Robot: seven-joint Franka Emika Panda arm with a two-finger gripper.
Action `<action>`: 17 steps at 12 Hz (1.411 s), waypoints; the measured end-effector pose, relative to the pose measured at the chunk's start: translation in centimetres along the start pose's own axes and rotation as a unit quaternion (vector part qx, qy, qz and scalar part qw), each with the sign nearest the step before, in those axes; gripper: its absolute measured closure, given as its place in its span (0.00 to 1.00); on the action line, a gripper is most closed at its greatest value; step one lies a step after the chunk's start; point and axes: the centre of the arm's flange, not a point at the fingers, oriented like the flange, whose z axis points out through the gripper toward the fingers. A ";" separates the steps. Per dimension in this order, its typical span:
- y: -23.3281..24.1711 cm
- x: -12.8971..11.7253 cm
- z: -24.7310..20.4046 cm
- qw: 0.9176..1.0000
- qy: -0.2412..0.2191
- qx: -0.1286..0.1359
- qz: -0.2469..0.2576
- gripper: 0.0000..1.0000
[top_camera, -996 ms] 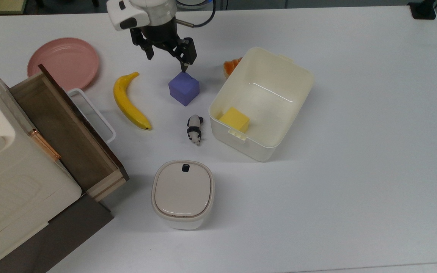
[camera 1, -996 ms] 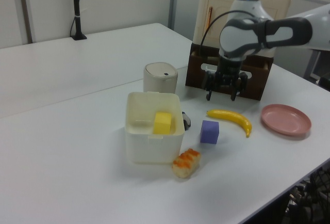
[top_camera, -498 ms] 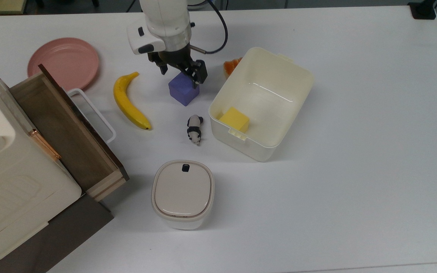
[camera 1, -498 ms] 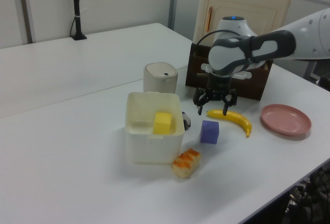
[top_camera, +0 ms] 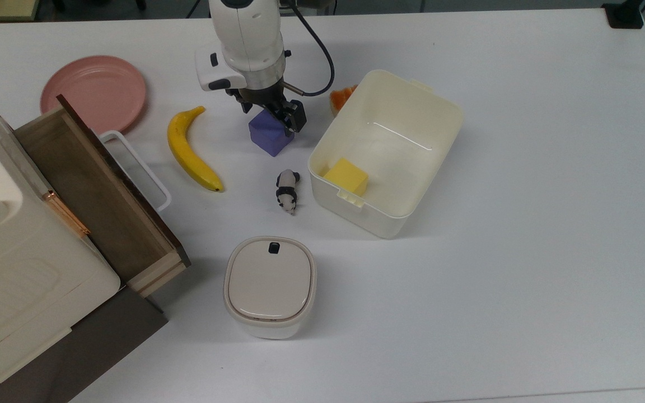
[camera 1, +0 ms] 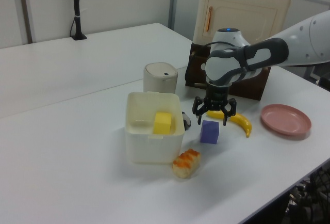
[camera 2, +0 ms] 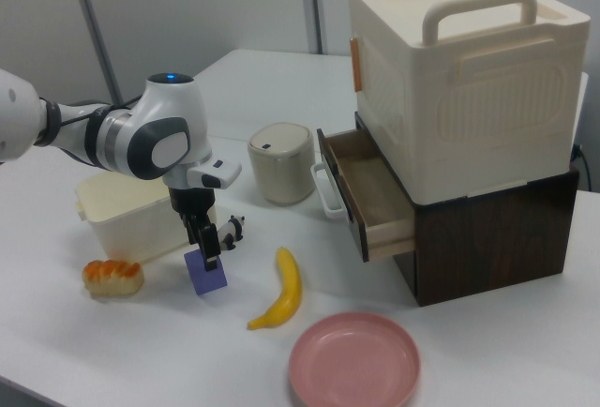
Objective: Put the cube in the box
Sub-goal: 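Close the gripper on the purple cube, then lift the purple cube and carry it over the cream box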
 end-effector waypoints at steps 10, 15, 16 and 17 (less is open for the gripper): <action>-0.2 0.1 2.5 1.000 -0.009 -0.007 -0.001 0.20; -0.5 0.1 1.9 1.000 0.001 -0.007 -0.007 0.44; -0.8 0.1 0.9 1.000 0.011 -0.004 -0.012 0.45; -1.0 0.0 -1.0 0.999 0.028 0.003 -0.017 0.45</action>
